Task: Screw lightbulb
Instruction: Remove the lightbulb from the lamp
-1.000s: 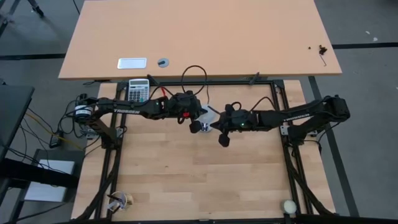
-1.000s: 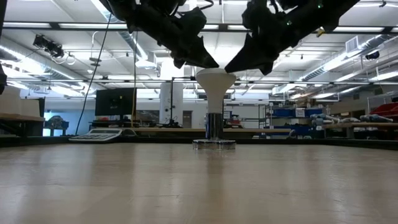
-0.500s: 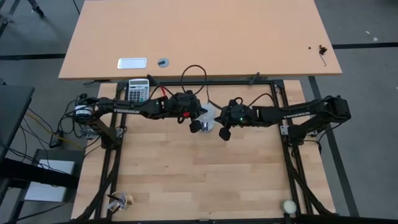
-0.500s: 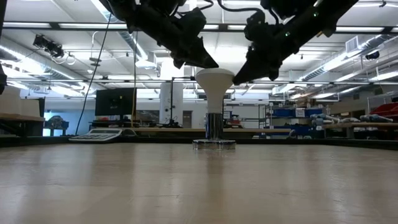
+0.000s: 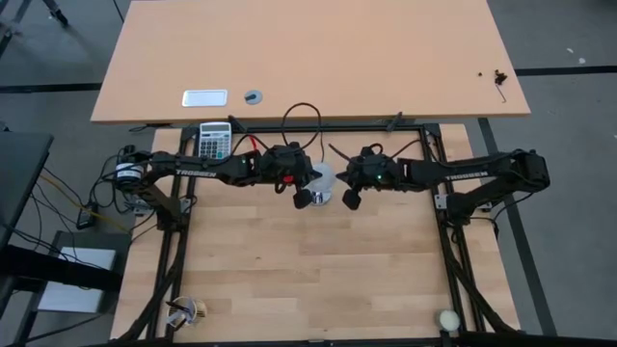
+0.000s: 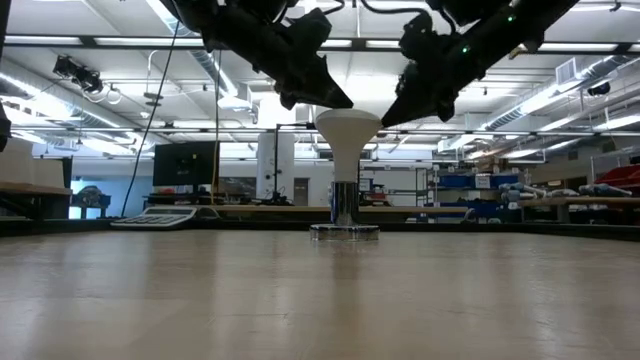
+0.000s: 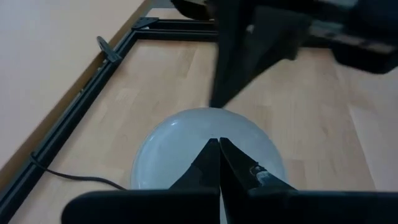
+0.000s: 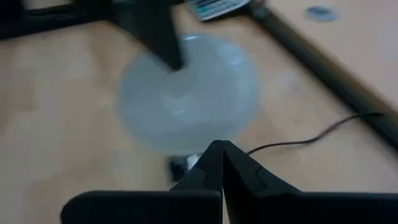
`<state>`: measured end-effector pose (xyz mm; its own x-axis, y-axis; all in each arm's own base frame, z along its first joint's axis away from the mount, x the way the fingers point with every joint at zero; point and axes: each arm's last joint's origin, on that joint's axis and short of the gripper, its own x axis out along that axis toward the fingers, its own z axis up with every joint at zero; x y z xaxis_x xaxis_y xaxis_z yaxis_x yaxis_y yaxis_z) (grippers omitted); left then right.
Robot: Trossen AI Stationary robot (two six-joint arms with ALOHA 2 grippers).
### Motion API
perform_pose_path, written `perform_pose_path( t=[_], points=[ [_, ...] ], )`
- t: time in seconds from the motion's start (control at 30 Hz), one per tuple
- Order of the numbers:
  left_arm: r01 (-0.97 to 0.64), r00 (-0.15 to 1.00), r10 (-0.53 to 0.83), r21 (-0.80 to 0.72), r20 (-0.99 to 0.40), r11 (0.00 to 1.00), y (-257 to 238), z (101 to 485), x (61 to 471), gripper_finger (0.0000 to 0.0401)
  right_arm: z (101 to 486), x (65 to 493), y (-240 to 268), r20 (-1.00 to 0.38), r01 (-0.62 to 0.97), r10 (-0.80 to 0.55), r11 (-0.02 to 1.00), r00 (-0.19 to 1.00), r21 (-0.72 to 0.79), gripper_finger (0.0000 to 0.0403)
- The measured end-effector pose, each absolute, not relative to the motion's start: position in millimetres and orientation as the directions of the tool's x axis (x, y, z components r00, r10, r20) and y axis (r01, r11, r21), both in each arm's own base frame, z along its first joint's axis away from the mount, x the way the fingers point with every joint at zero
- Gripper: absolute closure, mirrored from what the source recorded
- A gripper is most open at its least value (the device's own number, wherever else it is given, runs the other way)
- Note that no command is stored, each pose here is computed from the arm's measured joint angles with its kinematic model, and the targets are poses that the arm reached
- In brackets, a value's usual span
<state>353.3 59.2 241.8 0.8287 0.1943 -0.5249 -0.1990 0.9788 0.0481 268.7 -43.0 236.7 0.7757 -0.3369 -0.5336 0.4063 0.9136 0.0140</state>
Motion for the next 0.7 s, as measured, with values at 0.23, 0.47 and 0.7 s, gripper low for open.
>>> perform_pose_path(
  t=[0.23, 0.47, 0.7],
  points=[
    [-0.202, 0.829, 0.198, 0.05, -0.522, 0.978, 59.4, 242.0, 353.4, 0.0401, 238.1, 270.5, -17.4, -0.54, 0.276, -0.179, 0.956, 0.822, 0.104, 0.0393],
    [-0.204, 0.83, 0.199, 0.049, -0.521, 0.978, 59.5, 242.2, 353.4, 0.0401, 242.1, 273.3, -8.5, -0.499, 0.252, -0.174, 0.963, 0.849, 0.093, 0.0392],
    [-0.205, 0.831, 0.204, 0.055, -0.517, 0.977, 60.1, 242.4, 353.7, 0.0401, 238.8, 277.5, -8.7, -0.495, 0.267, -0.173, 0.955, 0.851, 0.126, 0.0392]
  ],
)
